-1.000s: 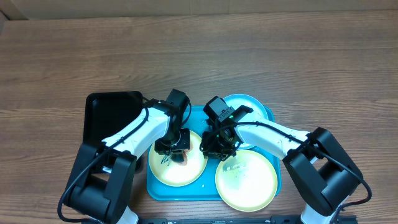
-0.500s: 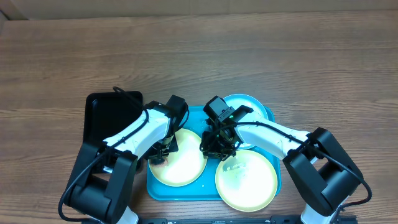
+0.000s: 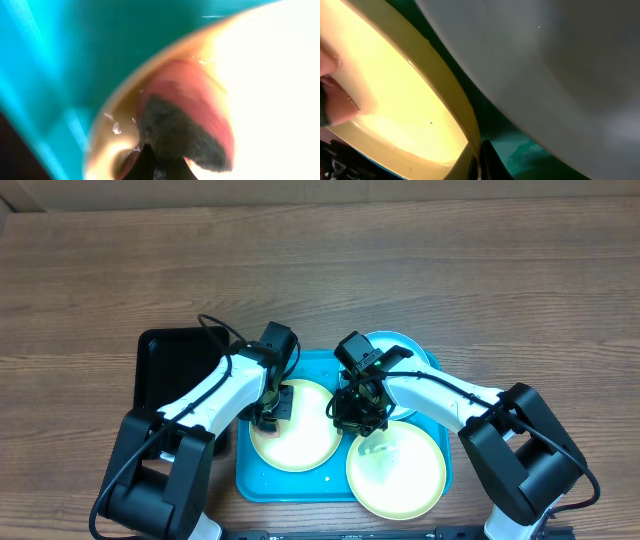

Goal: Clean dirty plates on tray and stack at the side
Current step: 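Scrub the left yellow plate's scribbles with the sponge in the left gripper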

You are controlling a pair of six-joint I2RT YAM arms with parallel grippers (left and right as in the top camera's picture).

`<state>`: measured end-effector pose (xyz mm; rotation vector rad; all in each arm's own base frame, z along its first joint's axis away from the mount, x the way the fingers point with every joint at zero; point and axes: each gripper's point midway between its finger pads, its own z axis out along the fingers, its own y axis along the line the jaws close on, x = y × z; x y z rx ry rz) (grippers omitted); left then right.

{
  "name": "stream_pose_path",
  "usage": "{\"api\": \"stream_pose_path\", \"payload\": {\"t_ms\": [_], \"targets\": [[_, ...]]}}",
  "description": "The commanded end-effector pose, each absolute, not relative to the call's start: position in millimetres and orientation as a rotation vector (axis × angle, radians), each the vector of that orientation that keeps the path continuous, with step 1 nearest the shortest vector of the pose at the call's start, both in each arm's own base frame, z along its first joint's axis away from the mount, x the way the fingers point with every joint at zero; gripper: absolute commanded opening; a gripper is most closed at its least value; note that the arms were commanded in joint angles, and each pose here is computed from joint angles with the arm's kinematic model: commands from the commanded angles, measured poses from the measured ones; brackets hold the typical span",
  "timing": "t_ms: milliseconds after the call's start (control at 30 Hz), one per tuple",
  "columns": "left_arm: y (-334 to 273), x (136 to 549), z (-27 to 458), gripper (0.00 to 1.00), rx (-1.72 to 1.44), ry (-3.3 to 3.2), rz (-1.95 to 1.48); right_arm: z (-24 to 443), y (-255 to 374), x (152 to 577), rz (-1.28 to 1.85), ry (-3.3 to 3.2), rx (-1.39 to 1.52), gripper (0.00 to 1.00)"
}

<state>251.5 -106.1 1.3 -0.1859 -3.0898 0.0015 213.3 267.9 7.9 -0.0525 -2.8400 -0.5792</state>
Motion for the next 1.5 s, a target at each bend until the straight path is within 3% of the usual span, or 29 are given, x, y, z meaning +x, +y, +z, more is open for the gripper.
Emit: {"api": "stream_pose_path", "payload": {"t_ms": [0,233,433,800,1200,1467], "targets": [[-177.5,213.0,-4.9,0.04,-0.426,-2.855,0.572,9.4,271.8,218.0,-0.599,-2.866,-0.043,0.04],[-201.5,203.7,10.6,0.04,-0.512,-2.760,0.819,9.4,271.9,218.1,-0.599,-2.867,-0.043,0.04],[-202.1,202.6,11.5,0.04,-0.525,-2.753,0.830,9.3,271.3,217.4,-0.595,-2.864,-0.045,0.04],[-85.7,210.8,-12.5,0.04,0.003,-2.933,-0.233,9.0,269.8,215.6,-0.584,-2.859,-0.048,0.04],[-29.6,239.7,3.4,0.04,0.332,-3.049,-0.788,9.0,269.7,215.5,-0.583,-2.859,-0.048,0.04],[-18.2,250.6,10.3,0.04,0.419,-3.089,-0.920,9.0,269.8,215.5,-0.584,-2.859,-0.048,0.04]]}}
